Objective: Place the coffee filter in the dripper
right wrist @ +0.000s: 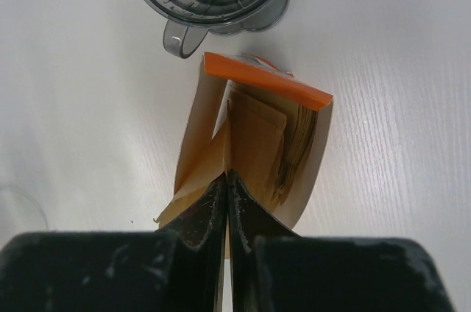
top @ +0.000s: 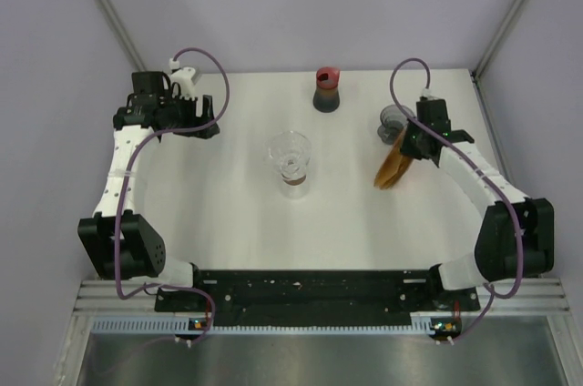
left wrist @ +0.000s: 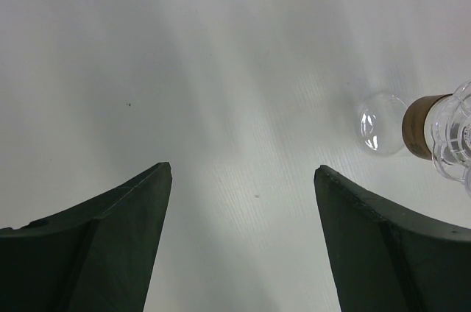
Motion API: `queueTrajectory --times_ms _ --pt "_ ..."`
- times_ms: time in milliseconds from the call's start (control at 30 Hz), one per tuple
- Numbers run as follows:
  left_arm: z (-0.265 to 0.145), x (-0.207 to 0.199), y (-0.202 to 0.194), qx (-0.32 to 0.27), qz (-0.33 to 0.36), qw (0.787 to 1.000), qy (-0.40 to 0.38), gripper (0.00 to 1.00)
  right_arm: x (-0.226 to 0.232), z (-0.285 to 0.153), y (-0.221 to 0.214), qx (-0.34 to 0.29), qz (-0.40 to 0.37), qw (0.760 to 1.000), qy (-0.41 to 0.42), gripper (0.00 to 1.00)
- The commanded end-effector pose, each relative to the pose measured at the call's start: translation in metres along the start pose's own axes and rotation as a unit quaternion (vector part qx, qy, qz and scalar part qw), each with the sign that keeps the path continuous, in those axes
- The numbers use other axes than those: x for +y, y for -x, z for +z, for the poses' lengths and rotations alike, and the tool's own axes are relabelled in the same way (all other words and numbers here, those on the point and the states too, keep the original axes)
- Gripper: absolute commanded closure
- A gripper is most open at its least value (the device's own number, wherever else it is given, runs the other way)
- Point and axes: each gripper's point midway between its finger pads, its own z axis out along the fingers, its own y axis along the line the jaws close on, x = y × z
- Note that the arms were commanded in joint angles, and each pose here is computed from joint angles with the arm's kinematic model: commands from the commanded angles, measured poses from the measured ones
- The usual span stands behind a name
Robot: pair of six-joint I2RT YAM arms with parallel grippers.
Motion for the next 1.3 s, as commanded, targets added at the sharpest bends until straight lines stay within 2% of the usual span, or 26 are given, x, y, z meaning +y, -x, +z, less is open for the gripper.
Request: queueTrajectory --times_ms 0,300,467,600,733,900,1000,1267 --pt "-0.019 -0.006 0.021 -0.035 0.023 0.999 0.001 0.16 0.013 -0.050 0.041 -0.055 -0.003 0.998 0.025 1.00" --pt "-0.042 -0.025 0.045 -0.053 0.037 0.997 -0.029 0.17 0.034 -0.147 0.061 -0.063 -0.043 0.995 0.058 1.00" --pt "-0.070 -0.066 0.073 -0.079 0.063 0.993 -0.061 0.17 0.088 -0.198 0.078 -0.084 -0.081 0.987 0.108 1.00" --pt "-0.090 -0.143 0.088 -0.092 0.143 0.978 -0.119 0.15 0.146 -0.216 0.086 -0.101 -0.074 0.973 0.196 1.00" --pt "-0.107 -0.201 0.096 -0.107 0.176 0.962 -0.180 0.12 0.193 -0.229 0.100 -0.133 -0.029 0.947 0.290 1.00" --pt "-0.117 -0.270 0.106 -0.135 0.239 0.935 -0.223 0.10 0.224 -0.240 0.106 -0.154 0.003 0.927 0.342 1.00" --pt "-0.100 -0.290 0.101 -0.126 0.278 0.930 -0.205 0.11 0.229 -0.242 0.108 -0.157 0.016 0.924 0.348 1.00" --pt "-0.059 -0.300 0.111 -0.142 0.317 0.933 -0.097 0.17 0.230 -0.246 0.103 -0.157 0.023 0.921 0.356 1.00"
